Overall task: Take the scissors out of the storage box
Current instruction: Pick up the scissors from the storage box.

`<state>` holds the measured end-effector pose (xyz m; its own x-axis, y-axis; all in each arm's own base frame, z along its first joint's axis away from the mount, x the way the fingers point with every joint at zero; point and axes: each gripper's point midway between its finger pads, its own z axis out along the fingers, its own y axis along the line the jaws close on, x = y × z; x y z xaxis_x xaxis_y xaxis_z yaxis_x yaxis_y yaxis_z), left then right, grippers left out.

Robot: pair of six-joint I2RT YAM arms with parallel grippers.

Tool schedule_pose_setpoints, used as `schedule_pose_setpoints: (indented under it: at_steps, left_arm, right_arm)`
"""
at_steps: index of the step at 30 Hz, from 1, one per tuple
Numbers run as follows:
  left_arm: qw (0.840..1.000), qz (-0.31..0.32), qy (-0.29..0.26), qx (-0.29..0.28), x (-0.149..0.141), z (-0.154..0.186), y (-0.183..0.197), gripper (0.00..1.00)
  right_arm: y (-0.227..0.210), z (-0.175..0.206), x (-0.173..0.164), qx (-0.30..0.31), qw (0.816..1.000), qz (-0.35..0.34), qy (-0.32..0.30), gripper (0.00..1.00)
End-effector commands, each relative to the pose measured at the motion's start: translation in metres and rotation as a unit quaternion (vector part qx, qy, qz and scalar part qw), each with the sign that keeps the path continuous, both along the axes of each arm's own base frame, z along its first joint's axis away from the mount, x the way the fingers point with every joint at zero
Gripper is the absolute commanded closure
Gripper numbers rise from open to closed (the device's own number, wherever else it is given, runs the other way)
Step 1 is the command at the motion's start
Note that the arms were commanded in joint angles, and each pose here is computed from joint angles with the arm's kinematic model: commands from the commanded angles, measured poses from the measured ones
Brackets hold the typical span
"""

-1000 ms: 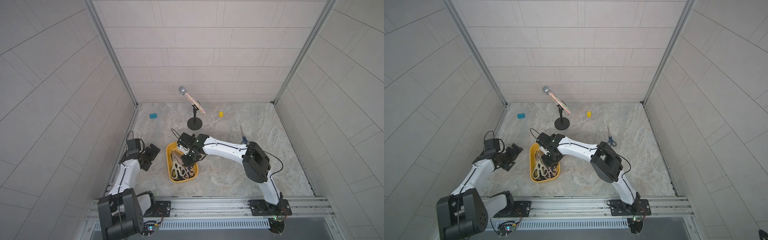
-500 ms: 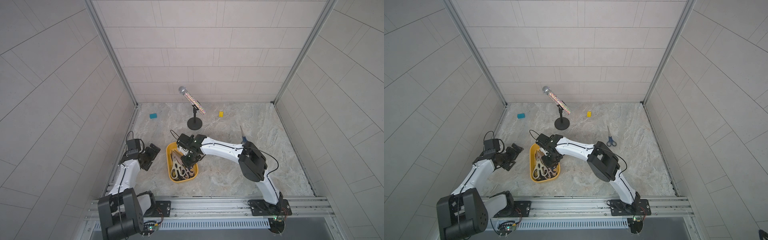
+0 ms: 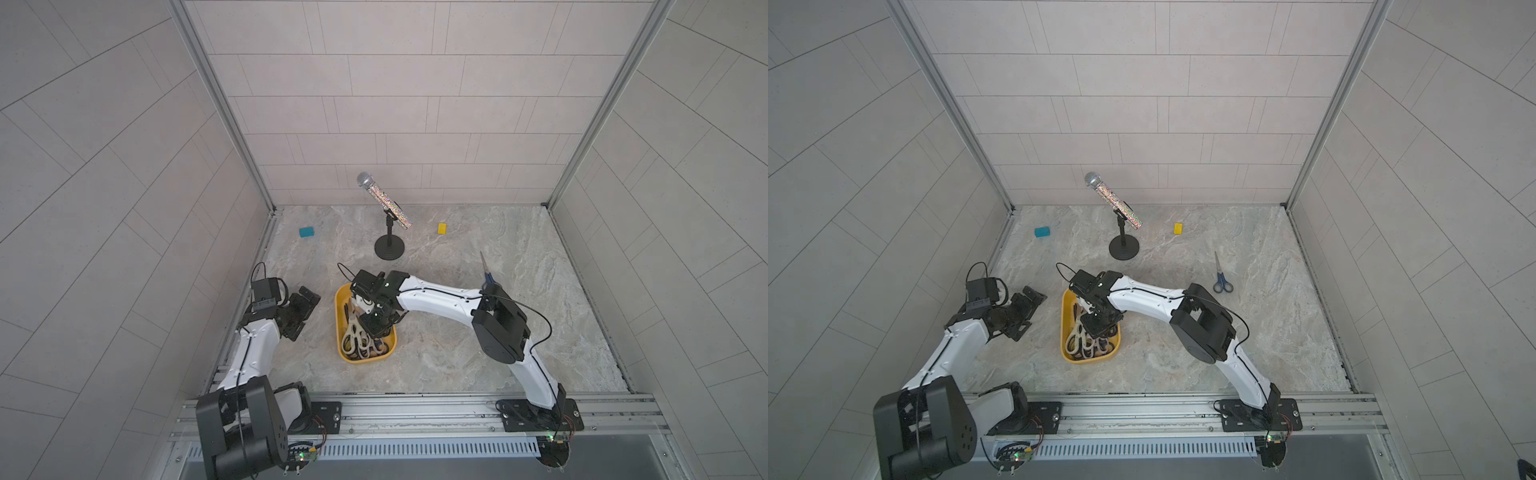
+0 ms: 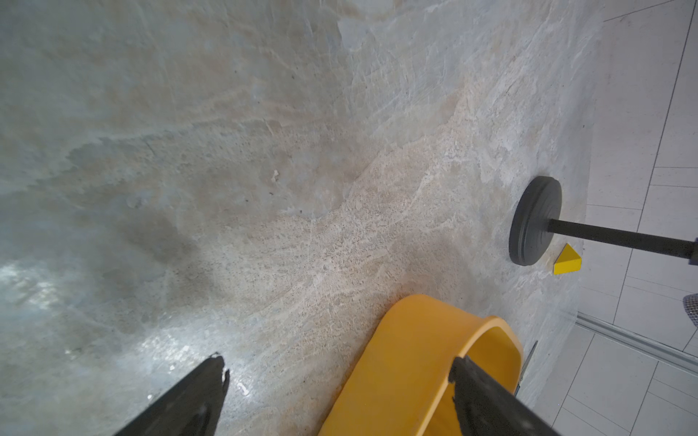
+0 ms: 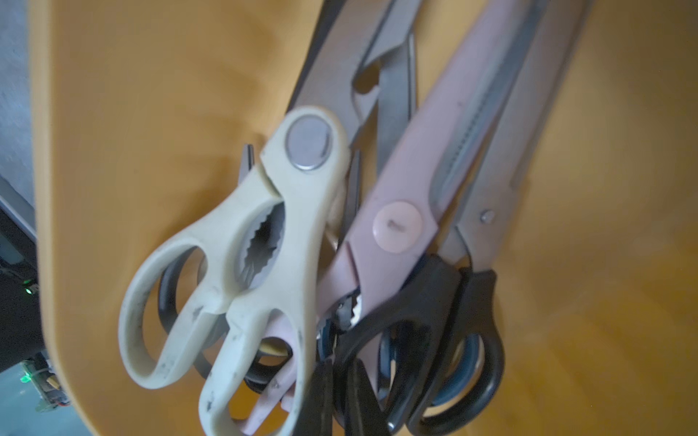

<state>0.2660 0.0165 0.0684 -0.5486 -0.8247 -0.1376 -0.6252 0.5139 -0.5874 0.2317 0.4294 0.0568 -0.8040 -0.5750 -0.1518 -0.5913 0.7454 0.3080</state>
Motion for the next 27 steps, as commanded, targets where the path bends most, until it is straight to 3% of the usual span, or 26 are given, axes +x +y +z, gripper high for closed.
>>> schedule_pose_setpoints:
  at_steps: [1,27]
  left_arm:
    - [1.000,0.002,0.002,0.000,-0.004,-0.003,0.001,0.00]
    - [1.000,0.016,0.011,-0.013,-0.003,-0.007,0.001,0.00]
  right_arm:
    - [-0.008,0.005,0.003,-0.015,1.000,-0.008,-0.007,0.99]
    - [-0.024,0.117,0.009,0.074,0.995,-0.028,-0.067,1.00]
